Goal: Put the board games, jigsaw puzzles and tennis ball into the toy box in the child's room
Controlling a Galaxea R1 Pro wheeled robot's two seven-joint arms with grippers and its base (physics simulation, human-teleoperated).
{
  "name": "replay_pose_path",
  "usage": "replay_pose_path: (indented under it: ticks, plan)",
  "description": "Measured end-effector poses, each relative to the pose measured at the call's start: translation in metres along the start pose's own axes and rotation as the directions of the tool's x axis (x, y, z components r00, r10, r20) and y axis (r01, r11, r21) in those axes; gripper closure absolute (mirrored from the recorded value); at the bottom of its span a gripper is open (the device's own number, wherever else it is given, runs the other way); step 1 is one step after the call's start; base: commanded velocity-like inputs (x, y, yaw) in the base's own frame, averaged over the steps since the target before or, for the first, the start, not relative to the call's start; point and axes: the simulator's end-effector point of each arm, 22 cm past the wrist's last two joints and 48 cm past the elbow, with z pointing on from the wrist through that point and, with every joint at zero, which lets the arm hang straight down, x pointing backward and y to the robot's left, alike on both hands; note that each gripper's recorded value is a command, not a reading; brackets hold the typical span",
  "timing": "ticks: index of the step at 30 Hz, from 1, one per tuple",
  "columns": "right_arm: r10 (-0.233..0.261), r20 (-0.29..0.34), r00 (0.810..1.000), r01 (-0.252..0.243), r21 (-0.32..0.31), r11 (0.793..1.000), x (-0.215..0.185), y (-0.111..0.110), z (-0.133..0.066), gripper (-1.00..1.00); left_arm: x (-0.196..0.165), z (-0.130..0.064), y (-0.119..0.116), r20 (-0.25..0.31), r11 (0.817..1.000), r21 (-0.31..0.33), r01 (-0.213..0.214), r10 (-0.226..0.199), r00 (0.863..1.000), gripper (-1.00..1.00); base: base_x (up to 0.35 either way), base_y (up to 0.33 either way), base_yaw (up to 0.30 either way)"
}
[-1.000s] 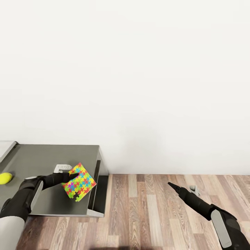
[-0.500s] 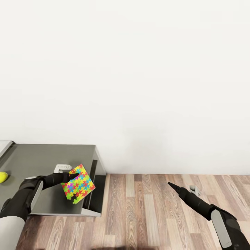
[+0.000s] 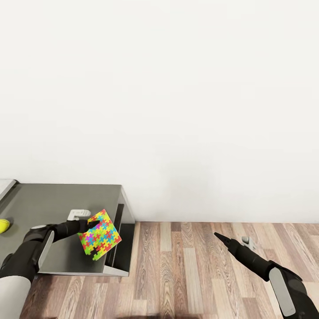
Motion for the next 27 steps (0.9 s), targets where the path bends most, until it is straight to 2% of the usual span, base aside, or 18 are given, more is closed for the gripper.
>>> replay_pose_path:
  ticks: [5,10,15,22,24,27]
  plan:
    - [0.000,0.000,1.000,0.000,0.000,1.000,0.000,0.000,0.000,-1.00,-0.005,-0.004,0.007,0.016,1.000,-0.013,0.008,-0.008,1.000,-1.00,0.000,0.000,0.000]
    - [0.000,0.000,1.000,0.000,0.000,1.000,0.000,0.000,0.000,-1.00,-0.022,-0.021,0.034,0.088,0.995,-0.053,0.079,-0.075,0.993,-1.00,0.000,0.000,0.000]
    - [0.000,0.000,1.000,0.000,0.000,1.000,0.000,0.000,0.000,-1.00,-0.038,-0.034,0.044,0.143,0.993,-0.063,0.102,-0.092,0.985,-1.00,0.000,0.000,0.000]
    - [0.001,0.001,1.000,-0.001,-0.002,1.000,0.001,0.001,0.001,-1.00,-0.061,-0.048,0.042,0.185,0.995,-0.052,0.090,-0.079,0.980,-1.00,0.000,0.000,0.000]
    - [0.000,0.002,1.000,0.000,-0.002,1.000,0.001,0.001,0.001,-1.00,-0.066,-0.051,0.037,0.186,0.996,-0.035,0.088,-0.080,0.979,-1.00,0.000,0.000,0.000]
    - [-0.001,0.004,1.000,0.001,-0.004,1.000,0.001,0.002,0.001,-1.00,-0.072,-0.057,0.023,0.182,0.996,0.024,0.086,-0.089,0.979,-1.00,0.000,0.000,0.000]
